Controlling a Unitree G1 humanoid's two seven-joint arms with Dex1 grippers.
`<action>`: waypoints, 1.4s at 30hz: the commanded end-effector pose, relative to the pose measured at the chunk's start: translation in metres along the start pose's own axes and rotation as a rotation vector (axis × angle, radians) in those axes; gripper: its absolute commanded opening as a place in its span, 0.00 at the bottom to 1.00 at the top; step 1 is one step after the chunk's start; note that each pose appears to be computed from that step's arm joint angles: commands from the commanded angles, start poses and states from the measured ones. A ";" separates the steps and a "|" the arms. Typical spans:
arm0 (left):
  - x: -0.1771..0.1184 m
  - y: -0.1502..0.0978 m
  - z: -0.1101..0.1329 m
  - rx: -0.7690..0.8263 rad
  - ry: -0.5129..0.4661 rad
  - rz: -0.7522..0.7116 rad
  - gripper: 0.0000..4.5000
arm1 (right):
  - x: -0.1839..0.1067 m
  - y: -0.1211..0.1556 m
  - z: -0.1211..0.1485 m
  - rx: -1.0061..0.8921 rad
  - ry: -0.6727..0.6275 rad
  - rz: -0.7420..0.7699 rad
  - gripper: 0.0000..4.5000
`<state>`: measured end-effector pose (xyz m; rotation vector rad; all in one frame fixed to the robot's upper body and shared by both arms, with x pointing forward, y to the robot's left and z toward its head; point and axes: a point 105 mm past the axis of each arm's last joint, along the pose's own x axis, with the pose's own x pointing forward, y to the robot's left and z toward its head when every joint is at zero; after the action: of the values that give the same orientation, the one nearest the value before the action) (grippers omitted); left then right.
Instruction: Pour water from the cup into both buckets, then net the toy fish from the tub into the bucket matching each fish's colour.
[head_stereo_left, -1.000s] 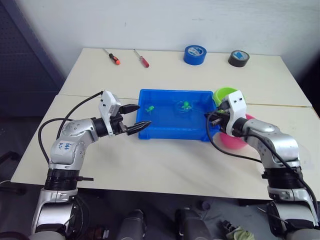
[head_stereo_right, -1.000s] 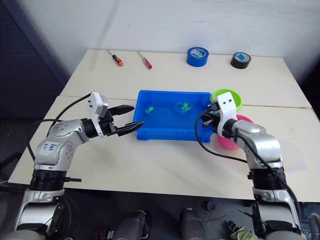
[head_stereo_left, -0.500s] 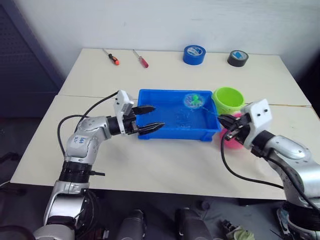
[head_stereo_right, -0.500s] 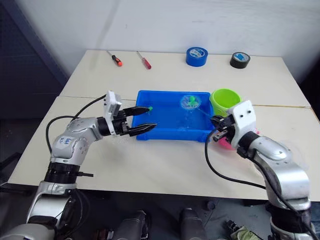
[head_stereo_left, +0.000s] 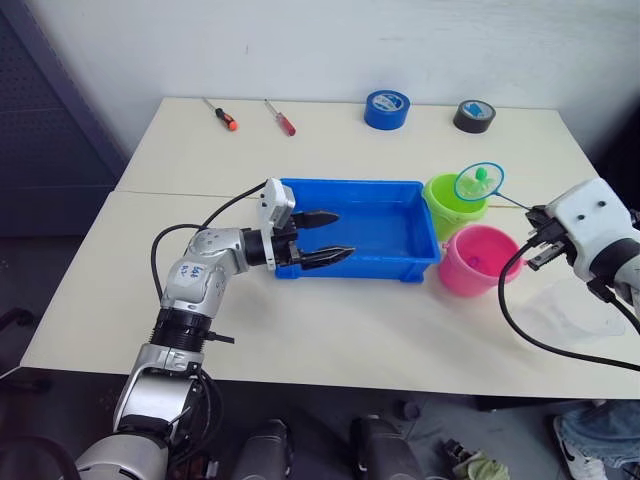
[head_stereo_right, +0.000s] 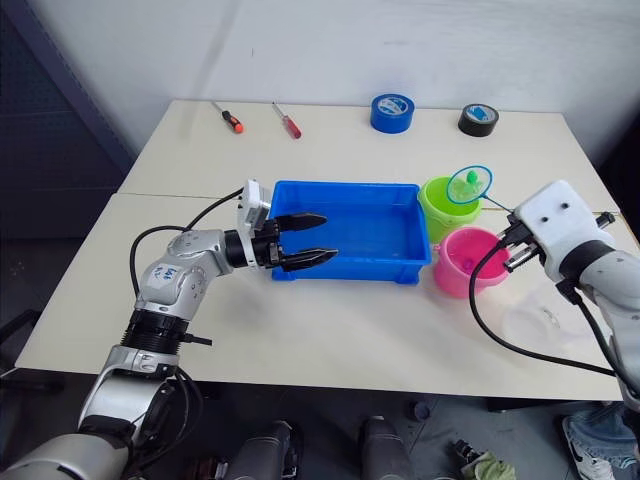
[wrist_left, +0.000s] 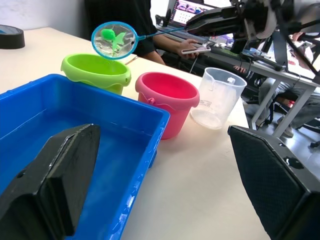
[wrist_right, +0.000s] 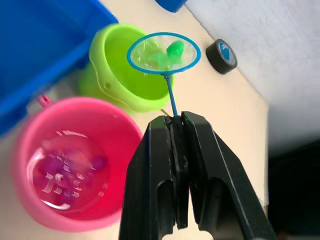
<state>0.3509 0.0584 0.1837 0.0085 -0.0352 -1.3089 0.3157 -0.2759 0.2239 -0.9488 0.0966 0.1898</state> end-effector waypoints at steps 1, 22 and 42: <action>-0.004 0.001 0.009 0.042 -0.012 0.008 0.99 | 0.007 -0.011 0.009 -0.344 -0.032 -0.023 0.00; -0.065 0.009 -0.005 0.023 0.027 0.231 0.99 | 0.012 0.032 0.082 0.369 -0.354 0.334 0.00; -0.133 -0.001 -0.004 0.030 0.072 0.516 0.99 | 0.101 0.143 0.098 0.517 -0.216 0.618 0.00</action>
<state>0.3194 0.1844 0.1640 0.0516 0.0483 -0.7994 0.3782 -0.1038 0.1459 -0.3317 0.2541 0.8181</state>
